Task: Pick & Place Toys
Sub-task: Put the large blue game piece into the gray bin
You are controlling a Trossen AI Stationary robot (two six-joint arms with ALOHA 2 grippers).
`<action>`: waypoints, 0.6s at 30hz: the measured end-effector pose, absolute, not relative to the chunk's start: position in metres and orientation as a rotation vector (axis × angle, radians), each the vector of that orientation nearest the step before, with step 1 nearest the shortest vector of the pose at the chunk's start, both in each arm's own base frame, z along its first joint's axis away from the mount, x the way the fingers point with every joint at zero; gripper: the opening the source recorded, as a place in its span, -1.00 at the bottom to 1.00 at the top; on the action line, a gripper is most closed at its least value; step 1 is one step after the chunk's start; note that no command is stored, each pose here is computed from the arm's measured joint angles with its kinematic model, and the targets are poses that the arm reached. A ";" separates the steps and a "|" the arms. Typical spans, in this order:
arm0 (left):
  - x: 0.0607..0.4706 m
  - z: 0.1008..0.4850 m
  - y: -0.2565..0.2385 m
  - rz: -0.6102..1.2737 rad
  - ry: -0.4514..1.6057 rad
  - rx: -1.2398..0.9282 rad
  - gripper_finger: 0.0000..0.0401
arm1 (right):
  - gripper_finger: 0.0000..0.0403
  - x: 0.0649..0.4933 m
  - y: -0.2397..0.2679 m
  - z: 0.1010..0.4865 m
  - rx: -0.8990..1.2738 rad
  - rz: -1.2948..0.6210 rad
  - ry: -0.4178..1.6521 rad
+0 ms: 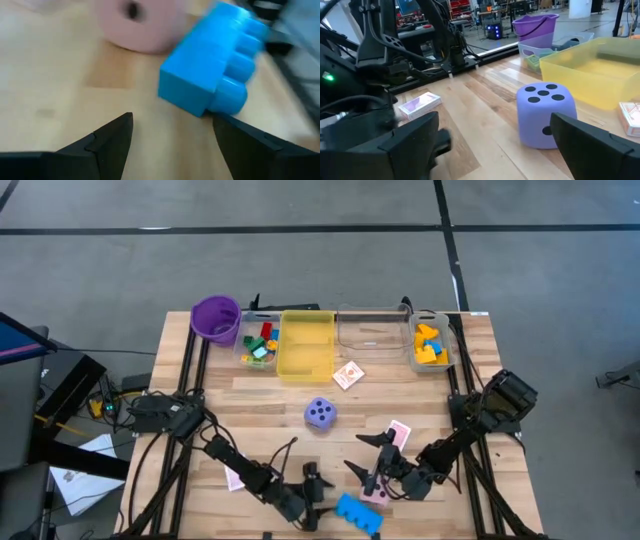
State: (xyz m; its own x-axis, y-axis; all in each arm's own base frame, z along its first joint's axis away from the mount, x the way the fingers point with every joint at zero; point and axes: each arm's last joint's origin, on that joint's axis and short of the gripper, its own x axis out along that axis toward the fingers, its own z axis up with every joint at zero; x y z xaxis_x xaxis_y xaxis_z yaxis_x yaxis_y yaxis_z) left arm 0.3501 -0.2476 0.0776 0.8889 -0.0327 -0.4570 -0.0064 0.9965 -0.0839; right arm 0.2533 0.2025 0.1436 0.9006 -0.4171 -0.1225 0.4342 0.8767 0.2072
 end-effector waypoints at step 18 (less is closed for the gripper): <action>0.349 0.078 -0.253 -0.193 0.507 -0.047 0.34 | 0.86 0.256 0.199 0.142 0.219 -0.456 0.085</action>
State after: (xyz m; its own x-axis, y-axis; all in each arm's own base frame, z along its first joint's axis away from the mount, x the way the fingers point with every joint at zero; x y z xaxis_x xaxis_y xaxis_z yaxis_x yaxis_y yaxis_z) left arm 0.3493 -0.2534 0.0782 0.8565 -0.1956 -0.4777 0.1725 0.9807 -0.0922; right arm 0.2558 0.1988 0.1424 0.8948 -0.4272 -0.1298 0.4454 0.8747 0.1910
